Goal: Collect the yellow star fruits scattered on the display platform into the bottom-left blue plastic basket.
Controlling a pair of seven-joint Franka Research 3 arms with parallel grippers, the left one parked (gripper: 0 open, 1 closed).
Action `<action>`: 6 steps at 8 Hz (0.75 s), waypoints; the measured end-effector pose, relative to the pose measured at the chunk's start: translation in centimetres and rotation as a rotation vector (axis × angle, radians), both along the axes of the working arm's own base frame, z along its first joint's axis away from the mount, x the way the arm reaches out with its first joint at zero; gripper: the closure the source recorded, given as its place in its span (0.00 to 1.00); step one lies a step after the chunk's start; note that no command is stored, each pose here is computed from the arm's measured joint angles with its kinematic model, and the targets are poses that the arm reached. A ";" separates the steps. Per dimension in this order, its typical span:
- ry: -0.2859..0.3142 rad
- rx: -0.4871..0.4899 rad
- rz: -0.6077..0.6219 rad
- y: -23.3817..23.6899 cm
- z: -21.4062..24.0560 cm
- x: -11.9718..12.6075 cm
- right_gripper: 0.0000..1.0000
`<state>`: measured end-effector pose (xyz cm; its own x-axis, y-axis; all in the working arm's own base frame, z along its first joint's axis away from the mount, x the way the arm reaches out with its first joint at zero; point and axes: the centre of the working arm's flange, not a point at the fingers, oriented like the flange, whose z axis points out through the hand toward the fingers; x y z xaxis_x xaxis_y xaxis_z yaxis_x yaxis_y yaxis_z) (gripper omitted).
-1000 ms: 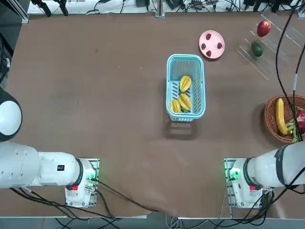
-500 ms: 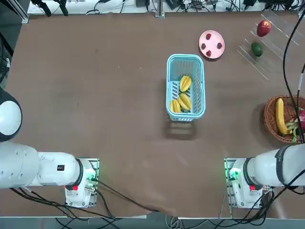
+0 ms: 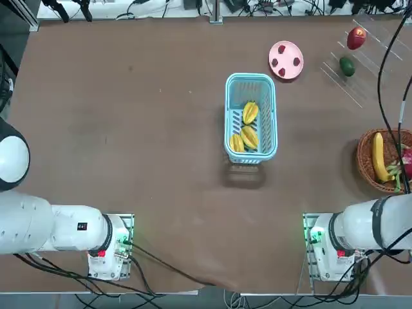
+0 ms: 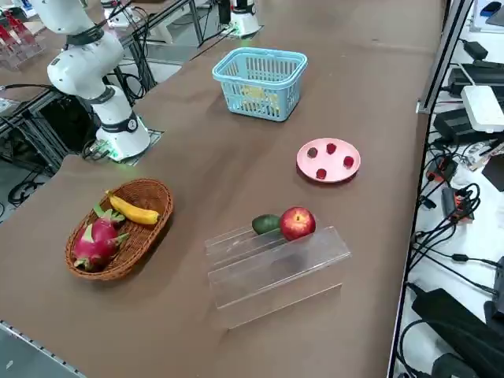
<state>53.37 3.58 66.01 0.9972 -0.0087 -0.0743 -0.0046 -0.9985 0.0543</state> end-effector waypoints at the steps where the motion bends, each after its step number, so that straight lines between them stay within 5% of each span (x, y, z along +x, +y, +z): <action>1: 0.000 0.000 -0.007 0.0 0.0 0.0 0.00; 6: -0.002 -0.004 -0.061 -0.2 -0.4 0.3 0.00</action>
<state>53.71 3.39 65.65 0.9949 -0.0696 -0.0725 -0.0654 -0.9962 0.0580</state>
